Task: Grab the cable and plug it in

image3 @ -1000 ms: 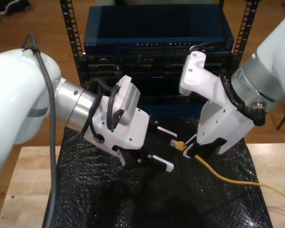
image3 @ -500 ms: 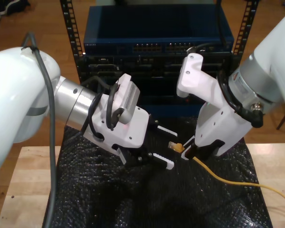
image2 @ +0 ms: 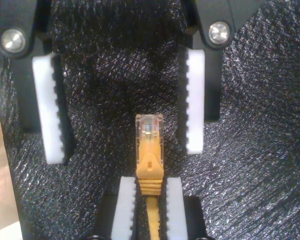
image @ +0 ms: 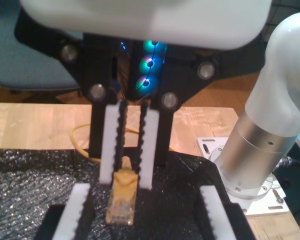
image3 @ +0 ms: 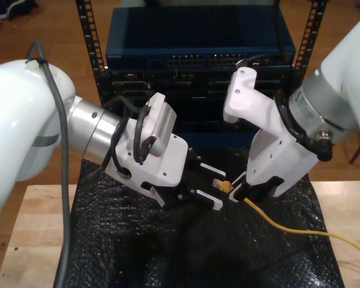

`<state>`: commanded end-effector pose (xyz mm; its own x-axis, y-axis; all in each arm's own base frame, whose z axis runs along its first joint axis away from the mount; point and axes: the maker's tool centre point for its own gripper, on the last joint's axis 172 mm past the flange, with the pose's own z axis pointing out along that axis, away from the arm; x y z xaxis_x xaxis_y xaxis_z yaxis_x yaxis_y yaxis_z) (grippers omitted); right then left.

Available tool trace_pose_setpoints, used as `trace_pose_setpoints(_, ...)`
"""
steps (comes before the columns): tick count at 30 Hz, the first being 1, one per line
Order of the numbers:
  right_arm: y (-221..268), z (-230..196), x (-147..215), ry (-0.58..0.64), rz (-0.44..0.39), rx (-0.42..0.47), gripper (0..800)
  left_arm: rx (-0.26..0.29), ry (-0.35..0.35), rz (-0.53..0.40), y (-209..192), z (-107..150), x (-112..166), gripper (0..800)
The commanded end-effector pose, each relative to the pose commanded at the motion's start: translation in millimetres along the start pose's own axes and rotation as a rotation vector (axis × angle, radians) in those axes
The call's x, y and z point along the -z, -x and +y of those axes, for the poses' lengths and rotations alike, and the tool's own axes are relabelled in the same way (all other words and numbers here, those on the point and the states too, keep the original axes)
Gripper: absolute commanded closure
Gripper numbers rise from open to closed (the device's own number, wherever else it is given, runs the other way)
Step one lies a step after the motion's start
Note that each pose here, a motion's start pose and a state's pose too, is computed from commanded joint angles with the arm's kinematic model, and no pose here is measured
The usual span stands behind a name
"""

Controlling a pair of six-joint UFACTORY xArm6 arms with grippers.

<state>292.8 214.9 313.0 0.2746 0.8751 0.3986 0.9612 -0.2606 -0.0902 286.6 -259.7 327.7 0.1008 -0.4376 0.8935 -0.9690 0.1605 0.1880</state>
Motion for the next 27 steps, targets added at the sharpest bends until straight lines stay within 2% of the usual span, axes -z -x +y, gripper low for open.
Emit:
trace_pose_setpoints(23, -0.9, 0.4, 1.2, 0.003, 0.003, 0.001, 799, 0.002, -0.001, 0.002, 1.2, 2.2, -0.5, 520)
trace_pose_setpoints(27, -0.9, 0.4, 1.2, 0.003, 0.003, 0.001, 799, 0.003, -0.004, 0.002, 1.4, 1.5, 0.1, 524)
